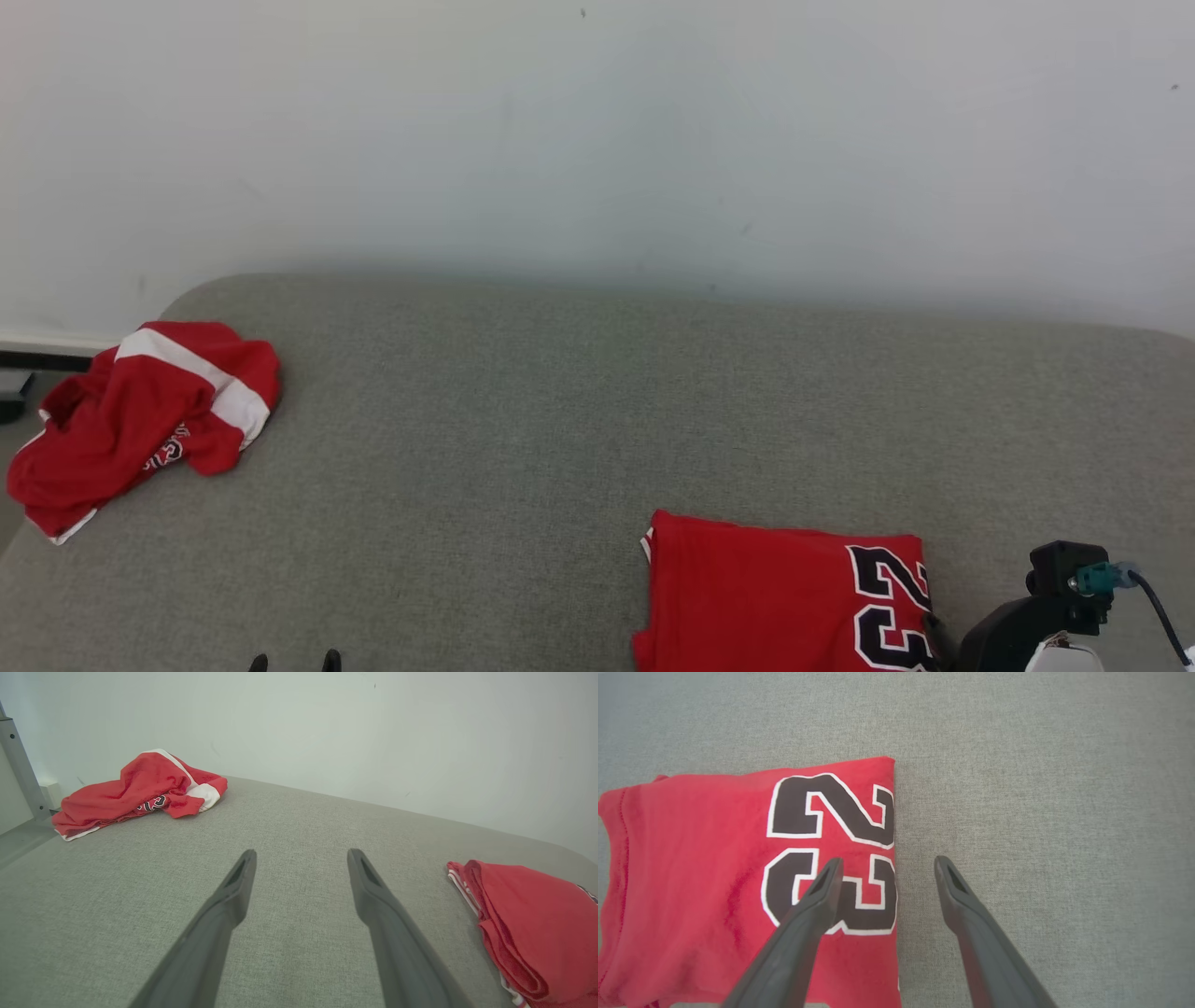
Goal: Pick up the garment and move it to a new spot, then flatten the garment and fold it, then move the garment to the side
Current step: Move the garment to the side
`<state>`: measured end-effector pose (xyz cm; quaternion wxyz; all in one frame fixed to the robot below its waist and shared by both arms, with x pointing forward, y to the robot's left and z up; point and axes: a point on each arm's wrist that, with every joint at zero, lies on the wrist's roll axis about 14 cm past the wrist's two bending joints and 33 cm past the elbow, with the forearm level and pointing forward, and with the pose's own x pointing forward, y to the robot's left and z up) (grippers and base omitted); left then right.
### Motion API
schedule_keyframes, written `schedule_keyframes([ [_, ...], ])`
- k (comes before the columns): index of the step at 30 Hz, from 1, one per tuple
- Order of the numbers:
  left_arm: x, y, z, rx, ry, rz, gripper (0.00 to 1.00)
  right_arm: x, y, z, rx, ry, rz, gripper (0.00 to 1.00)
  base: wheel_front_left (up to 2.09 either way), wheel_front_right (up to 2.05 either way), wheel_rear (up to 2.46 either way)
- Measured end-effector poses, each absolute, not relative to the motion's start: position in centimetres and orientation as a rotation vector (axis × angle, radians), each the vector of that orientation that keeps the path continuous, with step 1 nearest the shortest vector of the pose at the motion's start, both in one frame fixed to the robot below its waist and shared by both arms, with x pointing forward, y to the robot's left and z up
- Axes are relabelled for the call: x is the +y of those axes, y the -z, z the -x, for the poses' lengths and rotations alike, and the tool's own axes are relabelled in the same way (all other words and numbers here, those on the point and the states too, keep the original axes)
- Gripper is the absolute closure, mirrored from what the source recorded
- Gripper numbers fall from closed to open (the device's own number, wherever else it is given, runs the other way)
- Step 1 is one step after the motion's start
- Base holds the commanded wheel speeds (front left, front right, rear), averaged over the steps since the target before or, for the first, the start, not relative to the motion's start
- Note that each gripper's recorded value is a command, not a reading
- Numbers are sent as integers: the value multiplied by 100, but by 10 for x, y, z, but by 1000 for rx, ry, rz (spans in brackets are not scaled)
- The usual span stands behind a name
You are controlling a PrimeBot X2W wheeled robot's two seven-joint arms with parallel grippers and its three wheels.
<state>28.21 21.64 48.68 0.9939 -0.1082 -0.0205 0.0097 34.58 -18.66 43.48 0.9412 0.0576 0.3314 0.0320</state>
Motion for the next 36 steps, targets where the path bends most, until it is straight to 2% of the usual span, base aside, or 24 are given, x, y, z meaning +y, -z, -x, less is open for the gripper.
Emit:
schedule_keyframes([
  [14,233,-479,-277,-3,-76,197,0,-163,-373,-355,914,-112,-87,2,0,0,0],
  [15,233,-478,-278,0,-76,197,0,-160,-372,-356,919,-121,-85,81,0,0,0],
  [16,233,-477,-278,3,-74,196,0,-157,-371,-357,916,-133,-78,100,0,0,0],
  [24,205,-496,-308,-45,34,186,0,-147,-384,-378,826,-164,-38,100,0,0,0],
  [28,185,-506,-331,-71,103,176,0,-157,-406,-409,735,-146,-6,100,0,0,0],
  [31,176,-510,-350,-80,144,163,0,-182,-420,-431,681,-95,28,100,0,0,0],
  [36,163,-508,-385,-80,211,130,0,-251,-437,-458,612,59,77,100,0,0,0],
])
